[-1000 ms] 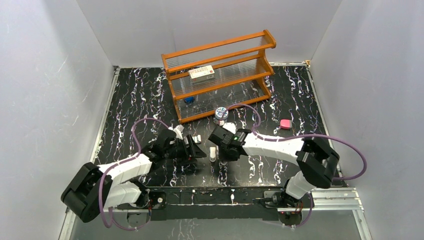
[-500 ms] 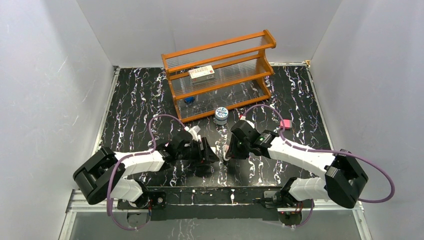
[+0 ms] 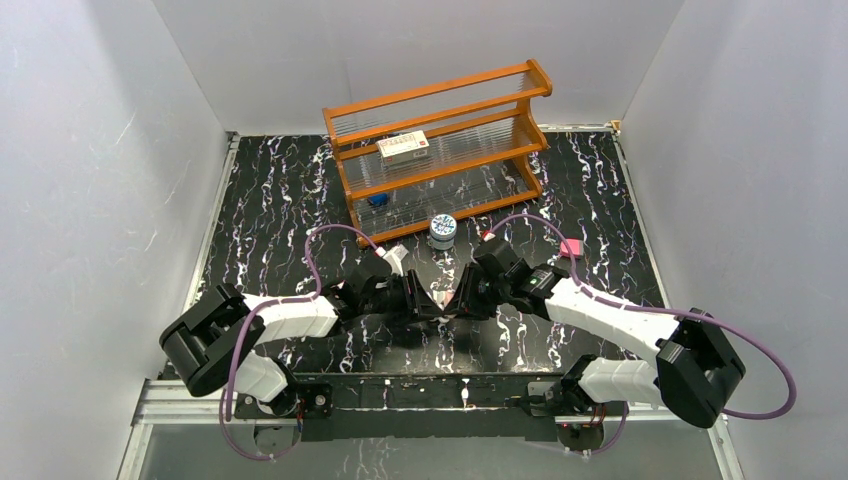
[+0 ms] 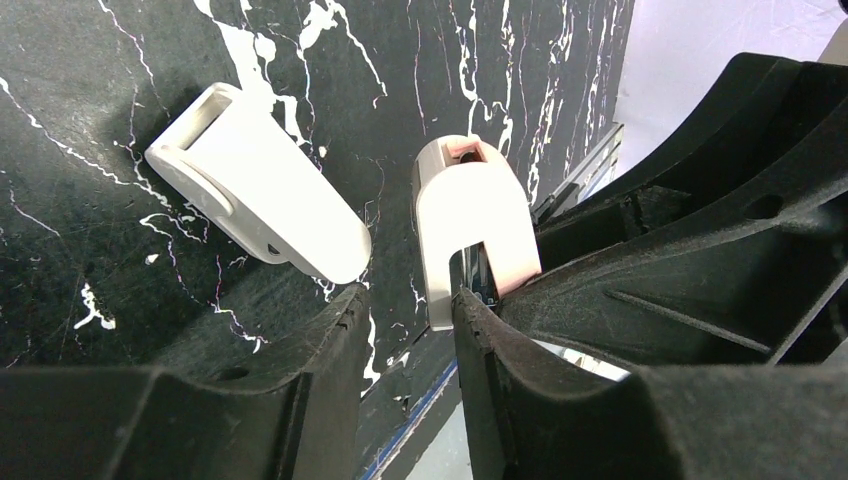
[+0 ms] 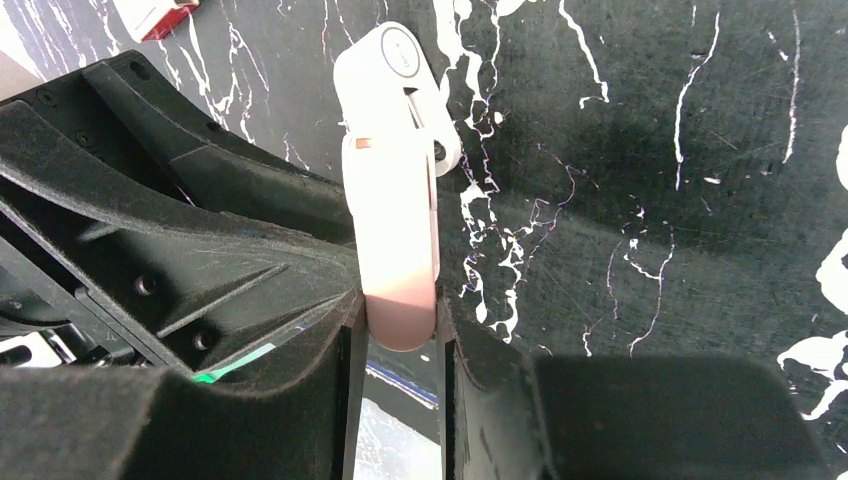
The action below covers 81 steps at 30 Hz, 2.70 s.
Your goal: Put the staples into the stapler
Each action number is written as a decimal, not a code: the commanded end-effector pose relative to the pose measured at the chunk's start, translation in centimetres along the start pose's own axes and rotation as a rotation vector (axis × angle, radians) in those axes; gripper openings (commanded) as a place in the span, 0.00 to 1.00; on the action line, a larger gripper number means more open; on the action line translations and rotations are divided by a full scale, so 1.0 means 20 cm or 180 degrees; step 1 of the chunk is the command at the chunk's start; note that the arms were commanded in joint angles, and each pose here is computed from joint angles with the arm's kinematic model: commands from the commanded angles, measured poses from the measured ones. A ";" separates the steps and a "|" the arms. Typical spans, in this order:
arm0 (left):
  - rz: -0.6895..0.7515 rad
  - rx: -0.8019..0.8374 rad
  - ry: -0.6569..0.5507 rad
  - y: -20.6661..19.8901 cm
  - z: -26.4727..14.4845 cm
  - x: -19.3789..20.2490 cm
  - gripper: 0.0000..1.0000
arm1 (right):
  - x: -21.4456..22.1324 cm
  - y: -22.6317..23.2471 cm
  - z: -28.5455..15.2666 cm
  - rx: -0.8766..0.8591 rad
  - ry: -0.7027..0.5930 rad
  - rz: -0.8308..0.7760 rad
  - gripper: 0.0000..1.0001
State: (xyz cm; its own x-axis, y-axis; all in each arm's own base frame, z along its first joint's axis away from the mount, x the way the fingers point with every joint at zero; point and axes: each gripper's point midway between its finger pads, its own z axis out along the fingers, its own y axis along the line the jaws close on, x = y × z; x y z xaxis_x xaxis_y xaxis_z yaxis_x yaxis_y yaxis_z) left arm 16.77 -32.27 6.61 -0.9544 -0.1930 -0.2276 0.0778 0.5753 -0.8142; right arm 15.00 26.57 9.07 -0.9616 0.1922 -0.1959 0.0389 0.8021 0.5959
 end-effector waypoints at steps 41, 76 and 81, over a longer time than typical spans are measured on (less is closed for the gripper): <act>0.0642 -0.0043 0.0122 -0.08 -0.02 -0.03 0.00 | -0.25 0.08 -0.18 -0.0383 -0.0348 0.0275 0.15; 0.1365 0.0279 0.0185 -0.25 0.02 -0.10 0.00 | -0.52 -0.01 -0.30 -0.0395 -0.0462 0.0120 0.46; 0.0990 -0.0136 0.0031 -0.17 0.08 -0.17 0.00 | -0.51 0.00 -0.31 -0.0512 -0.0528 0.0068 0.80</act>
State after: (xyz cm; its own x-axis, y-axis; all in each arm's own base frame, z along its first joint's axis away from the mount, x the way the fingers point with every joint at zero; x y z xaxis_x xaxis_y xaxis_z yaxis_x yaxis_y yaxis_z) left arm 18.69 -34.32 9.06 -0.8707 0.0777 -0.4857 0.4347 0.5836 -0.6859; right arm 21.80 20.60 13.45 -0.9293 0.3079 -0.2041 0.0942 0.7317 0.6751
